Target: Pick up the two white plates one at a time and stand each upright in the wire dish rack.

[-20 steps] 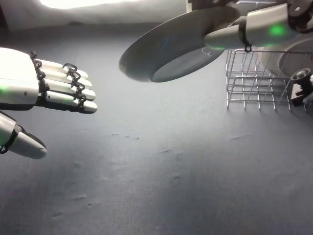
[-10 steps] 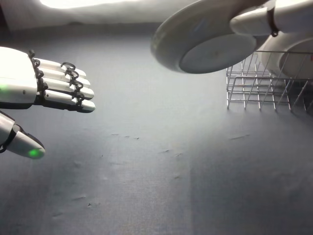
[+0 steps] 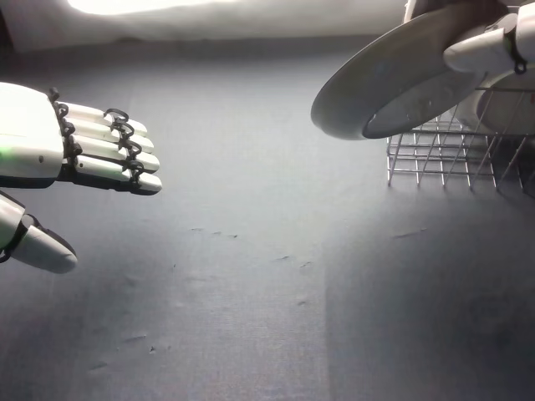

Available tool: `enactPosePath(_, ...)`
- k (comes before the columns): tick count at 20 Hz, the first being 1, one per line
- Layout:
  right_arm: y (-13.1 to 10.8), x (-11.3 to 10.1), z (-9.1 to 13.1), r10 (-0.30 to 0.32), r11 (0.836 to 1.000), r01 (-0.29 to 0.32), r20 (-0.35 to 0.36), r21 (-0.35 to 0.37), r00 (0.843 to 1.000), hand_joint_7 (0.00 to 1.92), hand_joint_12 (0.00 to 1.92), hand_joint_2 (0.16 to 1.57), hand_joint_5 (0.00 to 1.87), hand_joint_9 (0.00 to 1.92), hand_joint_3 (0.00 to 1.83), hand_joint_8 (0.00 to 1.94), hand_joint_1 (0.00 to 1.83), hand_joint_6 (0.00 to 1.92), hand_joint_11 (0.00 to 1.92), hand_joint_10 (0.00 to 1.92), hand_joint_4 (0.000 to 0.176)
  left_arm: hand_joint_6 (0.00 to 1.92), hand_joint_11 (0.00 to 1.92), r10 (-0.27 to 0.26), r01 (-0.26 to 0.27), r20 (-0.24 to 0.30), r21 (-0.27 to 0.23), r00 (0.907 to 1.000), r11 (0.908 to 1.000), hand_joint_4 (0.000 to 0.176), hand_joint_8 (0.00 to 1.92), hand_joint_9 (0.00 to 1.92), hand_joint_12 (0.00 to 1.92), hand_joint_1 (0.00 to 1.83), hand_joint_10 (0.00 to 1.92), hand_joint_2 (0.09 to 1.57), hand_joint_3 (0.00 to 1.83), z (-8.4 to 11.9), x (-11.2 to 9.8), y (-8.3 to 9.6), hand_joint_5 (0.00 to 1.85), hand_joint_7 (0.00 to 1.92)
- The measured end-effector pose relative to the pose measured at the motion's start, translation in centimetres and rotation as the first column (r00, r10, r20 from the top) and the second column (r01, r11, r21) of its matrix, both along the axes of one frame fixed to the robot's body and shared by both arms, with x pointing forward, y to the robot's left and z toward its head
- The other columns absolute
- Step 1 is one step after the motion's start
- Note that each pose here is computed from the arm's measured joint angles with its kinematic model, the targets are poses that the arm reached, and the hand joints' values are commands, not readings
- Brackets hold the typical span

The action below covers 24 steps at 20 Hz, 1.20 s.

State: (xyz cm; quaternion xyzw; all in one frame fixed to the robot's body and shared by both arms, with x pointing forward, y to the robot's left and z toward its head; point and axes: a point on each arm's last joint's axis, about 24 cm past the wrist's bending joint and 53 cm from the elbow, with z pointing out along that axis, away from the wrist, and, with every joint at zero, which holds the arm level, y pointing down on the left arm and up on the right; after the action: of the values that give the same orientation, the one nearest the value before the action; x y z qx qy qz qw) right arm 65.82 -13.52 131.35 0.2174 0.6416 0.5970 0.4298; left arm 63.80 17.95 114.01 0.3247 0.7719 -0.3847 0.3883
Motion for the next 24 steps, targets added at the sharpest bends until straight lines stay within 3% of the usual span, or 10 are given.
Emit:
enactPosePath(3,-1.0,0.1,0.1,-0.020,1.000,0.020,-0.001,0.001,1.000,1.06,1.59,1.08,0.98,1.05,0.00,0.84,1.49,0.79,0.73,0.91,0.000,0.00,0.01,-0.001,0.001,-0.001,0.000,1.0000,1.0000,0.000,0.01,0.02,0.01,0.00,0.01,1.18,0.00,0.0,0.0,0.0,0.09,0.06)
enactPosePath(6,-1.8,0.1,-0.3,-0.034,0.999,0.034,-0.007,-0.004,0.999,1.08,0.99,1.07,1.00,1.00,0.00,0.79,1.39,0.93,0.87,1.02,0.000,0.00,0.00,-0.001,0.001,-0.001,0.000,1.0000,1.0000,0.000,0.00,0.01,0.00,0.00,0.00,1.17,0.00,0.0,0.0,0.0,0.05,0.02)
enactPosePath(8,-1.9,0.1,-1.0,-0.037,0.999,0.037,-0.019,-0.020,0.999,1.05,1.49,1.07,1.00,1.01,0.01,0.76,1.49,0.89,0.81,0.90,0.000,0.01,0.00,-0.002,0.002,-0.001,-0.001,1.0000,1.0000,0.000,0.01,0.00,0.00,0.00,0.00,1.17,0.00,0.0,0.0,0.0,0.08,0.04)
enactPosePath(14,-3.6,1.2,-1.4,-0.075,0.996,0.074,-0.011,-0.051,0.997,0.98,1.54,1.11,0.86,0.96,0.00,0.88,1.49,1.07,0.82,0.97,0.000,0.01,0.07,-0.006,0.006,-0.003,-0.003,1.0000,1.0000,0.000,0.01,0.10,0.05,0.00,0.02,1.18,0.00,-0.1,0.0,-0.4,0.16,0.13)
enactPosePath(15,-3.9,1.4,-1.4,-0.080,0.995,0.080,-0.008,-0.055,0.997,0.99,1.18,1.12,0.85,0.95,0.00,0.91,1.40,1.13,0.79,1.09,0.000,0.00,0.01,-0.010,0.010,-0.004,-0.003,0.9999,0.9999,0.000,0.00,0.02,0.01,0.00,0.00,1.19,0.00,-0.2,-0.1,-0.5,0.11,0.06)
enactPosePath(16,-4.2,1.5,-1.6,-0.086,0.994,0.086,-0.004,-0.066,0.996,0.98,1.46,1.11,0.87,0.96,0.00,0.87,1.47,1.07,0.81,1.00,0.000,0.02,0.03,-0.011,0.011,-0.006,-0.004,0.9999,0.9999,0.000,0.02,0.05,0.01,0.00,0.01,1.19,0.00,-0.2,-0.1,-0.6,0.13,0.09)
enactPosePath(17,-4.6,1.7,-1.8,-0.094,0.992,0.094,0.008,-0.084,0.996,0.99,1.18,1.11,0.88,0.97,0.00,0.89,1.39,1.11,0.81,1.08,0.000,0.01,0.02,-0.010,0.010,-0.006,-0.005,0.9999,0.9999,0.000,0.01,0.04,0.01,0.00,0.01,1.19,0.00,-0.2,-0.1,-0.6,0.13,0.08)
enactPosePath(18,-5.1,2.0,-2.2,-0.104,0.990,0.104,0.007,-0.097,0.995,0.99,1.44,1.09,0.90,1.00,0.00,0.83,1.47,1.04,0.85,0.95,0.000,0.00,0.00,-0.010,0.010,-0.005,-0.005,0.9999,0.9999,0.000,0.00,0.01,0.00,0.00,0.00,1.18,0.00,-0.2,-0.1,-0.6,0.10,0.05)
enactPosePath(22,-5.8,2.3,-3.3,-0.111,0.980,0.113,0.020,-0.161,0.994,1.01,1.51,1.09,0.90,1.01,0.00,0.80,1.49,1.00,0.85,0.93,0.000,0.00,0.00,-0.010,0.010,-0.005,-0.004,0.9999,0.9999,0.000,0.00,0.00,0.00,0.00,0.00,1.19,0.00,-0.2,-0.1,-0.6,0.07,0.01)
enactPosePath(24,-6.0,2.4,-3.4,-0.107,0.974,0.115,0.051,-0.197,0.993,1.02,1.07,1.10,0.90,0.99,0.00,0.85,1.38,1.08,0.86,1.07,0.000,0.01,0.00,-0.012,0.012,-0.006,-0.005,0.9999,0.9999,0.000,0.01,0.01,0.00,0.00,0.00,1.19,0.00,-0.2,-0.1,-0.6,0.10,0.04)
